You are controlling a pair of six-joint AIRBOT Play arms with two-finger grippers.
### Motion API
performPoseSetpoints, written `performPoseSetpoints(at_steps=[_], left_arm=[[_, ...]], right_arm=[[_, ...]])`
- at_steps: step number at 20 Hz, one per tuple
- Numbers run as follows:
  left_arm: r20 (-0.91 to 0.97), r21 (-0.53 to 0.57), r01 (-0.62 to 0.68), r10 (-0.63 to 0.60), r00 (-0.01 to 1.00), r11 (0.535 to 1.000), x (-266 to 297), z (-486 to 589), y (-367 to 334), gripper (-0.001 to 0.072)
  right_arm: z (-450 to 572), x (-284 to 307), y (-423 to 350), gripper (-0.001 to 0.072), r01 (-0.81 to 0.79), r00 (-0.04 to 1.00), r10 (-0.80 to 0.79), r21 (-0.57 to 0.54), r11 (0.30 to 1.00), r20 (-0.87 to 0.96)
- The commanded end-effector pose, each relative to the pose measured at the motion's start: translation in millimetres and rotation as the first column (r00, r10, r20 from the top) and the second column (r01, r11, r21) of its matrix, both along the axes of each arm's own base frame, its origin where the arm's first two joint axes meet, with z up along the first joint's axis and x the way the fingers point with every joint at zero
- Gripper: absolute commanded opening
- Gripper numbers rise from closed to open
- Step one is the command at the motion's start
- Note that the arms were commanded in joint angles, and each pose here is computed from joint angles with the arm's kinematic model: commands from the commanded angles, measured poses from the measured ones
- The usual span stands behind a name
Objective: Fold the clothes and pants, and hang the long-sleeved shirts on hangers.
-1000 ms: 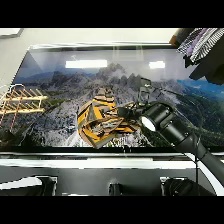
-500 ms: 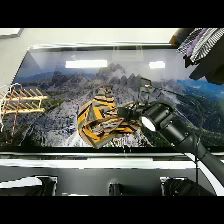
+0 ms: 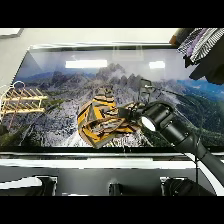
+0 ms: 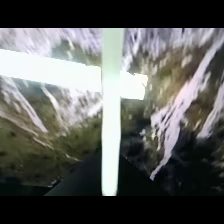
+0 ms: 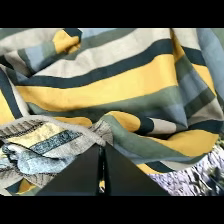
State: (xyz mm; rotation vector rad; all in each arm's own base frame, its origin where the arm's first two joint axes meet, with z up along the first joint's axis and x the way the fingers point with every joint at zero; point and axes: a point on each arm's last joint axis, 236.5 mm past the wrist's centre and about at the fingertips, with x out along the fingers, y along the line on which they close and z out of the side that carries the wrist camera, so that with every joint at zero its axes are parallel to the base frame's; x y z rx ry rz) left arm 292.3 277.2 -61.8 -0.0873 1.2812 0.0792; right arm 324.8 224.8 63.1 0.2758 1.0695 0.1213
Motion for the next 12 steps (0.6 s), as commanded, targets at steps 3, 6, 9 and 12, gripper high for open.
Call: performPoseSetpoints(at_steps=[3, 6, 9, 12], left_arm=[[0.164, 0.042, -0.027, 0.020, 0.986, 0.999, 39, 66, 1, 0.0023], [0.256, 0.098, -0.024, -0.002, 0.967, 0.995, 58, 112, -3, 0.0022], [0.322, 0.171, 0.008, -0.063, 0.945, 0.985, 71, 156, -16, 0.0023], [0.356, 0.239, 0.101, -0.184, 0.916, 0.966, 81, 191, -52, 0.0022]], right_arm=[[-7, -8, -8, 0.0027, 0.007, 0.999, -0.008, -0.035, 0.999, -0.043], [-8, -10, -10, 0.0027, 0.008, 0.999, -0.011, -0.044, 0.999, -0.054], [-8, -11, -11, 0.0027, 0.009, 0.998, -0.011, -0.047, 0.999, -0.056], [-11, -15, -15, 0.0027, 0.011, 0.997, -0.016, -0.065, 0.998, -0.075]])
